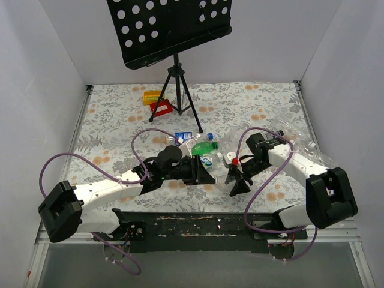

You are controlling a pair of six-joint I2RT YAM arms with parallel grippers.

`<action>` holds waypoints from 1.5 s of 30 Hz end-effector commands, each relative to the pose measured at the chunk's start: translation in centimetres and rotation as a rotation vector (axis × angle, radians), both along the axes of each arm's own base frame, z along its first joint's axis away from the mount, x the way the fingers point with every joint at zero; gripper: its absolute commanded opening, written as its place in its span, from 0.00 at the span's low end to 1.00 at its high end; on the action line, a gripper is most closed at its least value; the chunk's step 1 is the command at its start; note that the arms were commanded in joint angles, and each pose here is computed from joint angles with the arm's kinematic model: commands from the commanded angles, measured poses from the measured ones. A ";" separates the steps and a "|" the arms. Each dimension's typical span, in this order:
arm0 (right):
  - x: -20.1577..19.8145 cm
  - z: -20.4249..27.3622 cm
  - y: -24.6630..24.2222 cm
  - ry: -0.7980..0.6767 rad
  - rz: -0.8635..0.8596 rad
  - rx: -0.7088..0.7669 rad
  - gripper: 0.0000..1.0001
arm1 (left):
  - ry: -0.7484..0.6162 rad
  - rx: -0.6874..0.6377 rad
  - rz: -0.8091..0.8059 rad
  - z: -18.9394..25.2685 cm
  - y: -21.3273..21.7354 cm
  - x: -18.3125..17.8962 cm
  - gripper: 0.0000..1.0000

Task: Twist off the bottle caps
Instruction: Unscrew the bottle cap from the plastic bottle.

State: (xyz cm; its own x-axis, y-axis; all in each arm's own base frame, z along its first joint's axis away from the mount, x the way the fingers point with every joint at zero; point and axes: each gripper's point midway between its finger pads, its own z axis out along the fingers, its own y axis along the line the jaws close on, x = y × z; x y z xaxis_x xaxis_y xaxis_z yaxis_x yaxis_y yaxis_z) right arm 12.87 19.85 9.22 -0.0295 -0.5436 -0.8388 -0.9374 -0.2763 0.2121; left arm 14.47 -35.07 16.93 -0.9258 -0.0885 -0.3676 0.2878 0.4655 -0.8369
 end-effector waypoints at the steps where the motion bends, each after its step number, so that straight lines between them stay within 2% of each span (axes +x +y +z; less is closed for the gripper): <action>1: -0.1 0.3 -0.2 -0.017 0.014 -0.013 0.05 | 0.040 0.001 0.167 1.0 0.2 2.5 0.00; 8: -0.1 0.3 -0.2 -0.017 0.013 -0.013 0.05 | -0.029 -0.002 0.195 2.1 0.2 3.6 0.00; 21: -0.2 0.2 -0.2 -0.008 0.014 -0.015 0.05 | -0.030 0.041 0.255 2.0 2.0 3.7 0.00; 30: -0.2 0.1 -0.2 -0.005 0.014 -0.016 0.05 | -0.037 0.016 0.215 1.6 1.2 3.4 0.00; 31: -0.2 0.1 -0.2 -0.009 0.014 -0.017 0.05 | -0.035 0.023 0.197 1.1 1.1 3.2 0.04; 37: -0.2 0.2 -0.2 -0.015 0.015 -0.016 0.05 | -0.082 -0.016 0.107 1.2 -0.1 2.7 0.39; 45: -0.2 0.3 -0.2 -0.018 0.014 -0.014 0.05 | -0.150 0.018 0.069 1.1 1.1 2.4 0.76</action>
State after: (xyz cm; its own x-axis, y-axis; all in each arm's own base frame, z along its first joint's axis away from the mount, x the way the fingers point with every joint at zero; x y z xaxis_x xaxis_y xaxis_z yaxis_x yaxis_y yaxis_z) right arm 13.10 19.53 8.79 -0.0113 -0.5666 -0.8239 -0.9406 -0.2736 0.2011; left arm 16.77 -34.74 16.99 -0.8899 -0.1592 -0.4275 0.2963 0.5108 -0.8070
